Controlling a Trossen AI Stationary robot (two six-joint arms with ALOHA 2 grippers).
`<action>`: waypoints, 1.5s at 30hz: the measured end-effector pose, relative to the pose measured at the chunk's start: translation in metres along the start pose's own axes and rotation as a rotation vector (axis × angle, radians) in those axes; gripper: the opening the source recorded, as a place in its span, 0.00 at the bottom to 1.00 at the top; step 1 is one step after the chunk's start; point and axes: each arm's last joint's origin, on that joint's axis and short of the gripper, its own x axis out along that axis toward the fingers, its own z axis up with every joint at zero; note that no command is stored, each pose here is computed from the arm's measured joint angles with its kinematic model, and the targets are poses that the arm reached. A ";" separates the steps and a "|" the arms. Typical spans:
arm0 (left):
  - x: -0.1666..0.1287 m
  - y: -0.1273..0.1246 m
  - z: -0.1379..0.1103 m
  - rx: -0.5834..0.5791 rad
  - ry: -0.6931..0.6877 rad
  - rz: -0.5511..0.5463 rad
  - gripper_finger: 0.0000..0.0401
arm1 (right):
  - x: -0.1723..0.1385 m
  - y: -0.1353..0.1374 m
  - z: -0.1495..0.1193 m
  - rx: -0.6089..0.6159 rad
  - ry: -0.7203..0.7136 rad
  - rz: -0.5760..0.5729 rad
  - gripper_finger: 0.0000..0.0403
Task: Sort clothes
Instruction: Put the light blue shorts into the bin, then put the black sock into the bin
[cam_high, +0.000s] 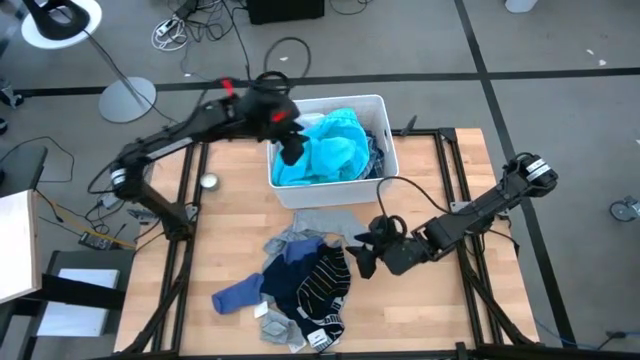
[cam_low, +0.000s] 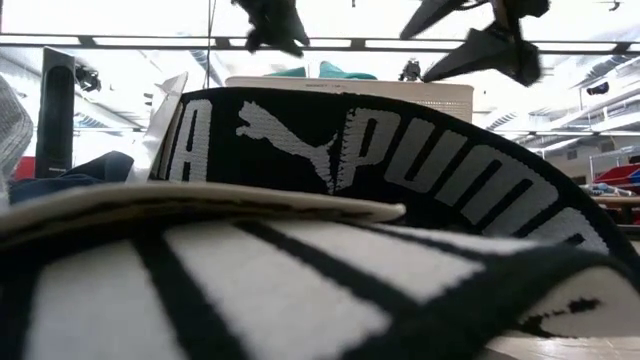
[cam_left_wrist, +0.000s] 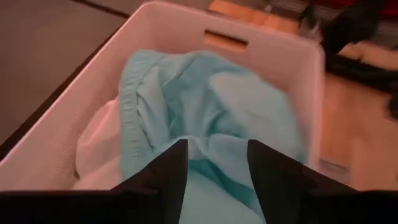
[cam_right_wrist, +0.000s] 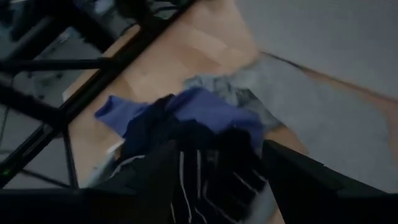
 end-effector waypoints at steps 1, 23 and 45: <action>-0.011 -0.004 0.000 -0.005 -0.012 -0.012 0.43 | 0.002 0.001 0.003 -0.027 -0.002 0.019 0.58; -0.041 -0.139 -0.156 -0.129 0.094 -0.294 0.43 | 0.002 0.017 0.031 -0.466 0.219 0.213 0.57; -0.081 -0.089 -0.204 -0.059 0.095 -0.230 0.43 | 0.118 0.028 -0.023 -0.394 0.571 -0.052 0.57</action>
